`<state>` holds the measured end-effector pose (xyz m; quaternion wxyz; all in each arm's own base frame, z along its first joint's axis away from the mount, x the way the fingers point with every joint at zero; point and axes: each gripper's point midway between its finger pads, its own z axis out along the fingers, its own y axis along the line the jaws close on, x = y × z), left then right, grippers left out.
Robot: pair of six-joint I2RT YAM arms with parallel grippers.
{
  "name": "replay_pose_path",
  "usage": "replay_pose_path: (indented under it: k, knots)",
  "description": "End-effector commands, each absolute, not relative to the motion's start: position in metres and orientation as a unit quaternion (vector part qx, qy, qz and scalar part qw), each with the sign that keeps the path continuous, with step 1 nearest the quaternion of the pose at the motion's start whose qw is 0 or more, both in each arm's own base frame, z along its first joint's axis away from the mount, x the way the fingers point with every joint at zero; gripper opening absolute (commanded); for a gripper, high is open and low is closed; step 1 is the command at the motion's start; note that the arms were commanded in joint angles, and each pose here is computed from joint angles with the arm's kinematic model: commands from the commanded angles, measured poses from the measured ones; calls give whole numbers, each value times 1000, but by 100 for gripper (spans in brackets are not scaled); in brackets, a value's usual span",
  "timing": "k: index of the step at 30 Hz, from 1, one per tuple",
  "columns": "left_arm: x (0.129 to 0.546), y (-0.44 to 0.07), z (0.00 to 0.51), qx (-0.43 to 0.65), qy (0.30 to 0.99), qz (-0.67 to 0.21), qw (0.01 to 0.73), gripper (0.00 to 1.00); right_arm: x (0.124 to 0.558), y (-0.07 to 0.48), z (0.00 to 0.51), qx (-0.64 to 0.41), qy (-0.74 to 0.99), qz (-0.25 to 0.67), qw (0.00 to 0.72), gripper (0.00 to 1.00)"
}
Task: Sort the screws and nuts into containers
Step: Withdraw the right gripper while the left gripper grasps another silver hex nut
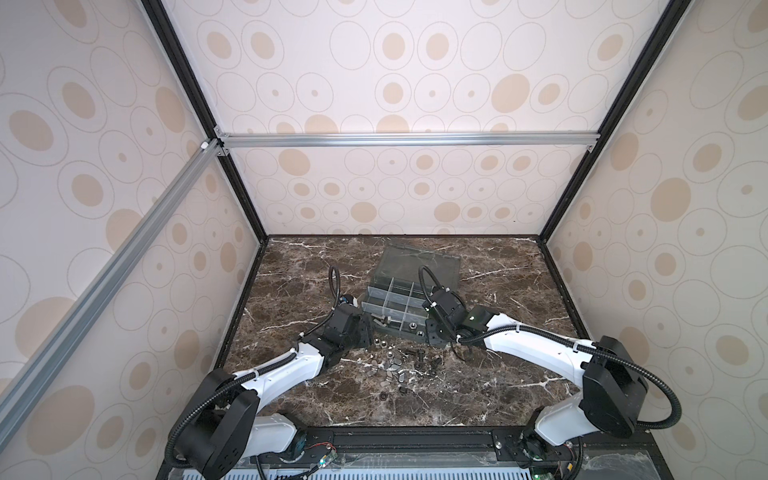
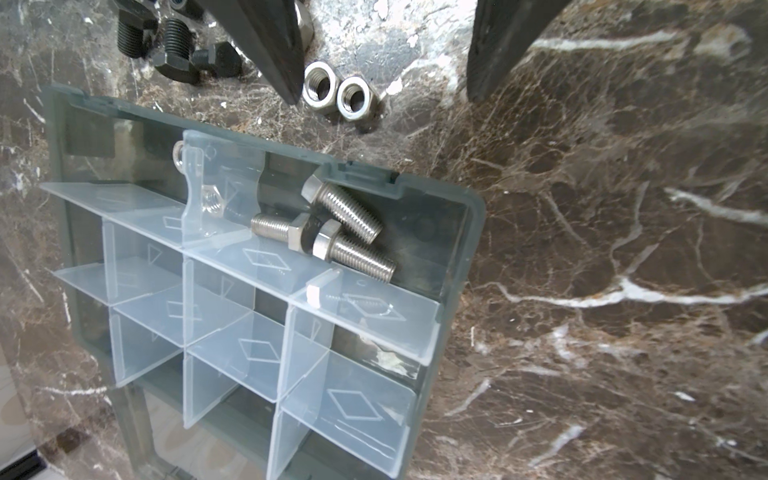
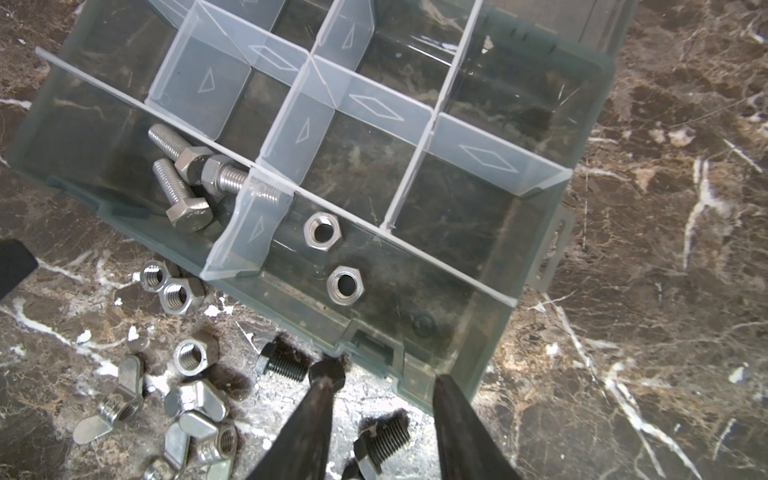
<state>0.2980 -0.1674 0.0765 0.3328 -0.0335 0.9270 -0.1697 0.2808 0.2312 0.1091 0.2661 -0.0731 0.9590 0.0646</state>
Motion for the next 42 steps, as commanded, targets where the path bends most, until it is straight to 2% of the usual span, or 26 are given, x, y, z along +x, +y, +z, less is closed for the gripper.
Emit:
replay_pose_path:
  k: [1, 28, 42]
  knots:
    - [304, -177, 84, -4, 929, -164, 333, 62, 277, 217, 109, -56, 961, 49, 268, 44]
    - [307, -201, 33, 48, 956, -90, 275, 53, 267, 203, 104, -36, 961, 47, 269, 44]
    - [288, -200, 20, 70, 961, -69, 258, 45, 266, 202, 102, -34, 962, 48, 267, 44]
